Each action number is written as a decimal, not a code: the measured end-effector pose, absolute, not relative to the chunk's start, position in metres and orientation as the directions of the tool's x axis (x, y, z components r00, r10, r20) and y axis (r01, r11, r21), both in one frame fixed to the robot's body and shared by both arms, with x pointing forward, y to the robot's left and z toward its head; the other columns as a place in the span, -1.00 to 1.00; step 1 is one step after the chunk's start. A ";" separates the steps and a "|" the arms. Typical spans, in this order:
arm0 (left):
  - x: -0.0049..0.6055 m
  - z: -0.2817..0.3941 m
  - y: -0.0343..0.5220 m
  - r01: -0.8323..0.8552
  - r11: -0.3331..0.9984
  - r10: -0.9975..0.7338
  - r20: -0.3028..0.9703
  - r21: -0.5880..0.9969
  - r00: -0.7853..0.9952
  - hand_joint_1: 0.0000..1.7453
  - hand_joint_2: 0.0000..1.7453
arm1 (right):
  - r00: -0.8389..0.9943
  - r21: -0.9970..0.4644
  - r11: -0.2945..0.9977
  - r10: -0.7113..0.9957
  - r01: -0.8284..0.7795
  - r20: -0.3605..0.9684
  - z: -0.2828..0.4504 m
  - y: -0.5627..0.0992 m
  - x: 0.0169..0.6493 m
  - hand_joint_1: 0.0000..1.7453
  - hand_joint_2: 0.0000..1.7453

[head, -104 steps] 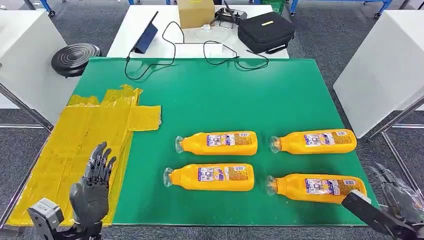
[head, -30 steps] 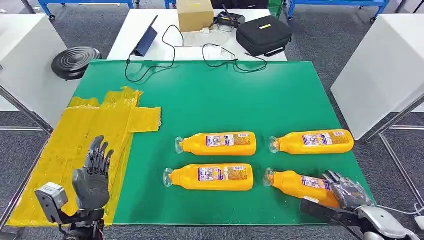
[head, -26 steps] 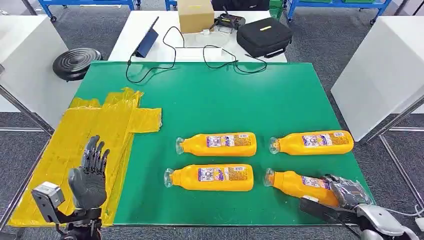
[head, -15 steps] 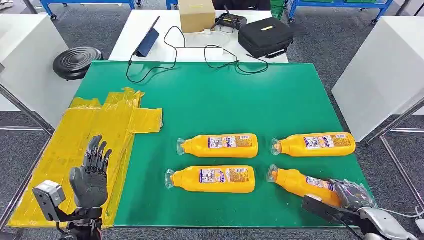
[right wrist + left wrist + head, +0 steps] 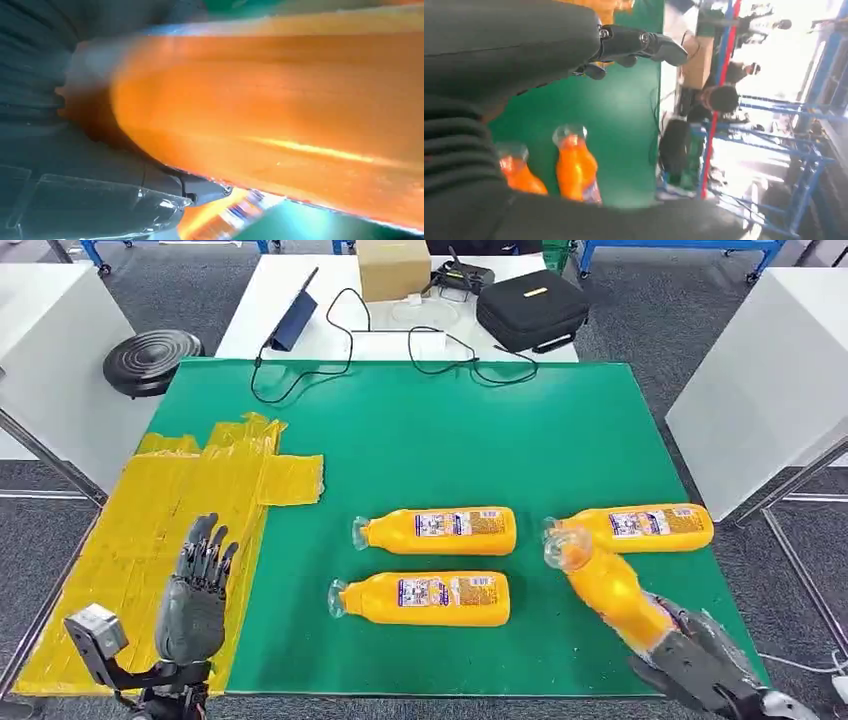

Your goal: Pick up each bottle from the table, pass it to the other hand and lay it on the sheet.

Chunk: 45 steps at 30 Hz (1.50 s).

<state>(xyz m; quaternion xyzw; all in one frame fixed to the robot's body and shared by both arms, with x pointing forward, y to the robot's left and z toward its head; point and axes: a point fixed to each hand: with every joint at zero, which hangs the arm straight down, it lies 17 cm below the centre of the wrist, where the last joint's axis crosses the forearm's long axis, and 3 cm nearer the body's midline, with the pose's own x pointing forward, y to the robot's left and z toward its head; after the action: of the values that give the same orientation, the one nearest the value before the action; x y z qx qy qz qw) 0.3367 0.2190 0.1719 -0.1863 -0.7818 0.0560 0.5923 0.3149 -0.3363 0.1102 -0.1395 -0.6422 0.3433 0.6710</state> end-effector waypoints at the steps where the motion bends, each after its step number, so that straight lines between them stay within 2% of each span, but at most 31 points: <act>1: 0.338 0.173 0.221 0.224 0.909 0.397 0.893 -0.351 -0.212 -1.00 1.00 | -0.084 -0.610 0.751 0.611 -0.253 0.787 0.127 -0.335 0.314 1.00 1.00; 6: 0.345 0.182 0.216 0.234 0.876 0.466 0.865 -0.421 -0.187 -1.00 1.00 | -0.156 -0.567 0.817 0.550 -0.105 0.820 0.180 -0.349 0.318 1.00 1.00; 11: 0.361 0.206 0.208 0.270 0.842 0.525 0.825 -0.467 -0.210 -1.00 1.00 | -0.299 -0.528 0.846 0.485 -0.080 0.822 0.218 -0.320 0.358 1.00 1.00; 14: 0.365 0.213 0.205 0.291 0.807 0.576 0.795 -0.514 -0.191 -1.00 1.00 | -0.346 -0.500 0.856 0.433 -0.130 0.832 0.226 -0.288 0.390 1.00 1.00; 21: 0.364 0.219 0.183 0.369 0.751 0.621 0.775 -0.548 -0.113 -1.00 1.00 | -0.307 -0.489 0.842 0.414 -0.229 0.857 0.217 -0.220 0.452 1.00 1.00; 25: 0.364 0.223 0.179 0.385 0.744 0.625 0.772 -0.546 -0.112 -1.00 1.00 | -0.304 -0.485 0.835 0.405 -0.262 0.862 0.213 -0.203 0.459 1.00 1.00; 31: 0.379 0.236 0.145 0.460 0.706 0.631 0.774 -0.539 -0.061 -1.00 1.00 | -0.301 -0.497 0.842 0.428 -0.210 0.852 0.216 -0.191 0.466 1.00 1.00; 39: 0.400 0.240 0.122 0.425 0.747 0.585 0.809 -0.510 -0.059 -1.00 1.00 | -0.306 -0.476 0.836 0.393 -0.273 0.867 0.224 -0.133 0.449 1.00 1.00; 45: 0.400 0.241 0.114 0.436 0.748 0.577 0.815 -0.500 -0.053 -1.00 1.00 | -0.322 -0.457 0.841 0.364 -0.289 0.874 0.232 -0.118 0.443 1.00 1.00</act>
<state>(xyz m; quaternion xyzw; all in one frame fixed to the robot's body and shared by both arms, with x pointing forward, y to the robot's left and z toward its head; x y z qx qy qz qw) 0.4002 0.1142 0.2410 -0.3502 -0.7233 0.0591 0.5922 0.4431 -0.1181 0.2316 -0.0243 -0.7632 0.2807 0.5815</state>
